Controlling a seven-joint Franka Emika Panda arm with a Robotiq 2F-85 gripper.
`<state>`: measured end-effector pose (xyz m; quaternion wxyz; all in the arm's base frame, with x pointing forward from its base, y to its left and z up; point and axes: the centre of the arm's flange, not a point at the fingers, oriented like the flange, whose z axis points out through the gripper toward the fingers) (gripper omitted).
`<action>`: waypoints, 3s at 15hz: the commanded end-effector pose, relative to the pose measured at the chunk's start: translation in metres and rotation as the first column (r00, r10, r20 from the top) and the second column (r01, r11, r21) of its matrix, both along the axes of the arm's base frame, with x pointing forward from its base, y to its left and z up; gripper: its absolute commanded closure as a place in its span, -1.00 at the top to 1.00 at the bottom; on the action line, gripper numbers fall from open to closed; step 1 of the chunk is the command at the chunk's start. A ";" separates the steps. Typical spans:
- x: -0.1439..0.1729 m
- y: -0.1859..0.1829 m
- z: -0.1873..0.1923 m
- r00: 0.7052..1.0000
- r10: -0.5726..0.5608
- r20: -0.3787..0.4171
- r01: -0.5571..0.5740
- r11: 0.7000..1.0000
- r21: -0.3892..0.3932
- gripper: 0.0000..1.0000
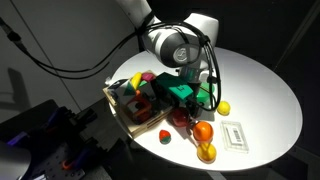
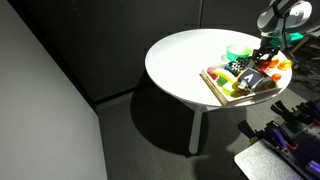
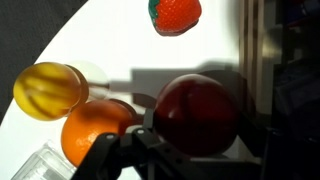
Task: Pick up the red apple toy and put it in the green bowl
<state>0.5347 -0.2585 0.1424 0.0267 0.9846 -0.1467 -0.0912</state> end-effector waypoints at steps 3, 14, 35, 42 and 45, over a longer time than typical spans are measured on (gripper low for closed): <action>0.003 0.001 0.021 1.000 -0.001 -0.014 0.001 1.000 0.023 0.14; 0.015 0.016 0.070 1.000 -0.008 0.010 0.008 1.000 0.017 0.14; 0.099 0.012 0.117 0.989 -0.017 0.147 0.011 0.999 0.040 0.14; 0.117 0.009 0.083 0.991 0.000 0.132 -0.003 1.000 0.026 0.14; 0.120 0.008 0.071 0.993 0.001 0.121 -0.004 1.000 0.020 1.00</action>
